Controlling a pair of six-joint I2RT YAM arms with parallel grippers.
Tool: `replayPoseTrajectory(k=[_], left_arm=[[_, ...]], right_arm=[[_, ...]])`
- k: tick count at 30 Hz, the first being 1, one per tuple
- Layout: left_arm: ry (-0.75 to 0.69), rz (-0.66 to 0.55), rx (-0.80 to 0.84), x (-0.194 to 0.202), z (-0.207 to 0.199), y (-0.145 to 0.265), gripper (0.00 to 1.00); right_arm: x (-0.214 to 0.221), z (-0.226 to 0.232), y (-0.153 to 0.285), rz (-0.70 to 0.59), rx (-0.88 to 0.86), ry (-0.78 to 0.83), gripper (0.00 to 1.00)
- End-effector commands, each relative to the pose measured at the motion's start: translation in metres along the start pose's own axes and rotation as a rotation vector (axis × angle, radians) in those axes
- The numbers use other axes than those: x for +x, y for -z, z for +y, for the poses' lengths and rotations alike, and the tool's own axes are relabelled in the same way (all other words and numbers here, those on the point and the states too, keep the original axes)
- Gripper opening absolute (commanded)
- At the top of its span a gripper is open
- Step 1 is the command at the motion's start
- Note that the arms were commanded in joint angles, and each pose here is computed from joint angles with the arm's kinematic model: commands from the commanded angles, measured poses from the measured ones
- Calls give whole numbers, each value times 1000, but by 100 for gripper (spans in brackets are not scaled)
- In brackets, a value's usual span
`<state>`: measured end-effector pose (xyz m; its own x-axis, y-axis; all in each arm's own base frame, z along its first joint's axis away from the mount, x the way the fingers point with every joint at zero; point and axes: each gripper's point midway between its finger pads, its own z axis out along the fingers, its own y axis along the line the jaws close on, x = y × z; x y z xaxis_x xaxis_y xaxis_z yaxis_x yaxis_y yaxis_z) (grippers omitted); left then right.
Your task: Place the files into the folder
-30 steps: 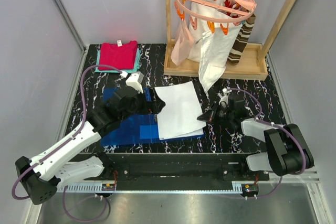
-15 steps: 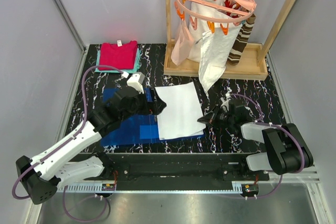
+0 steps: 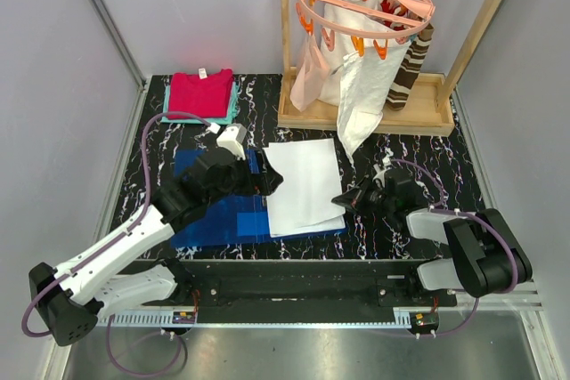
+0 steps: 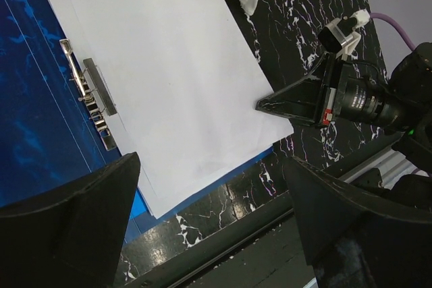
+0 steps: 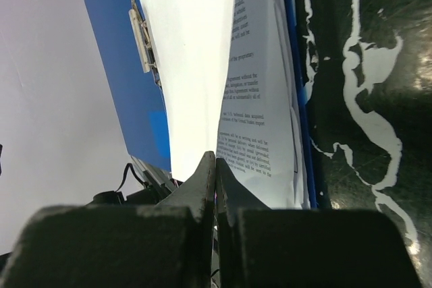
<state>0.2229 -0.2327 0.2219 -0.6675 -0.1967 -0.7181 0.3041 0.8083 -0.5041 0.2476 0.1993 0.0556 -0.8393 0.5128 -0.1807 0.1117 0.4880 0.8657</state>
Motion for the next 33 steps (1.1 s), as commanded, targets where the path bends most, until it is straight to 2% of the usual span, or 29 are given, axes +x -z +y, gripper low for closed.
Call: replayPoseTrajectory(k=[1, 33], left_arm=[[8, -47, 46, -11, -9, 5, 92], [-1, -15, 35, -7, -1, 0, 92]], right_arm=[[1, 9, -7, -24, -20, 11, 0], [14, 5, -17, 103, -3, 120, 0]])
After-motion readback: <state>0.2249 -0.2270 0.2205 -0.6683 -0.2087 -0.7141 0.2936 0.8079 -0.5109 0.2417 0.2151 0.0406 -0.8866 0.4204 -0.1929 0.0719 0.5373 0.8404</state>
